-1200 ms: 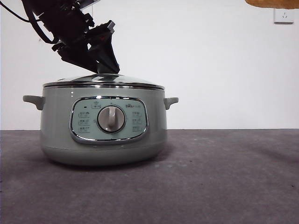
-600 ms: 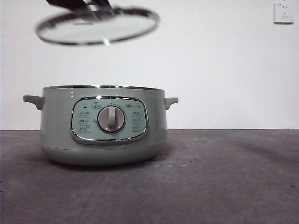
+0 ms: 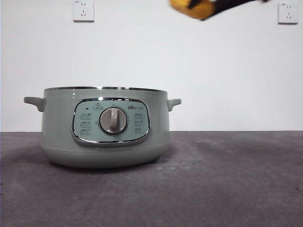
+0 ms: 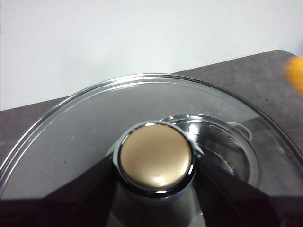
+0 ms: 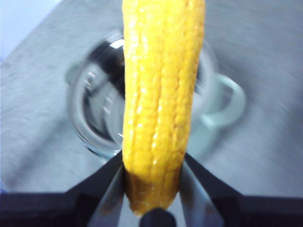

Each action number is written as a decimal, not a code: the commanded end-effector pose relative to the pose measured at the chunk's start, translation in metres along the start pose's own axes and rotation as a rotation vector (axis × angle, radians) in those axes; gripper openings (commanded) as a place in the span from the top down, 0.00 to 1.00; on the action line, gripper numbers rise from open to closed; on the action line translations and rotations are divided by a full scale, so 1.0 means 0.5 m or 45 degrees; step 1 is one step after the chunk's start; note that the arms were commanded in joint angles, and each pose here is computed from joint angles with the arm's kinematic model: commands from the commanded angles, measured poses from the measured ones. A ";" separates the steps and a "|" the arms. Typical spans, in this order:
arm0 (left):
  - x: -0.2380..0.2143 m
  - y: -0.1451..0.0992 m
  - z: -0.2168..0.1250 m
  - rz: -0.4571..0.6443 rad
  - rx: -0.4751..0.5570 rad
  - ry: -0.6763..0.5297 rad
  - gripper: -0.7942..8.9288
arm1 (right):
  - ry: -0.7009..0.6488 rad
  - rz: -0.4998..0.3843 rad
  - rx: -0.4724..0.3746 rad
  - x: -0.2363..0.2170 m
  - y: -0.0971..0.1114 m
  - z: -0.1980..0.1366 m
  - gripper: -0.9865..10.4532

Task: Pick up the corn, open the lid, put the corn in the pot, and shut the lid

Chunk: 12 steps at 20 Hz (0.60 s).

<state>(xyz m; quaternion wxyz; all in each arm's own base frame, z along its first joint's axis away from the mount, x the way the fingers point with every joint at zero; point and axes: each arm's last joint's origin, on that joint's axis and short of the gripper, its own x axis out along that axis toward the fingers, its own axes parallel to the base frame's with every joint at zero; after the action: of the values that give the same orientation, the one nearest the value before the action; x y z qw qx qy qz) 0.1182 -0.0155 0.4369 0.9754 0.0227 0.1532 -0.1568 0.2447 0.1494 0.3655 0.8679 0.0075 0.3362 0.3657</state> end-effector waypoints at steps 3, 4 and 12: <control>-0.084 -0.021 -0.012 -0.002 0.034 -0.089 0.93 | 0.081 0.042 -0.065 0.133 0.039 0.067 0.92; -0.098 -0.025 -0.018 -0.002 0.034 -0.093 0.93 | 0.109 0.047 -0.078 0.163 0.046 0.077 0.92; -0.140 -0.036 -0.037 -0.004 0.028 -0.110 0.93 | 0.331 -0.030 -0.143 0.390 0.070 0.079 0.92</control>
<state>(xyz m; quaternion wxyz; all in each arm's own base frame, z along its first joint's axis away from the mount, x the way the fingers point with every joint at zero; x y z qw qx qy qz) 0.0474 -0.0104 0.4338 0.9769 0.0245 0.1395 -0.1598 0.3435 0.3059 0.2987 0.8237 -0.0861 0.4201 0.3710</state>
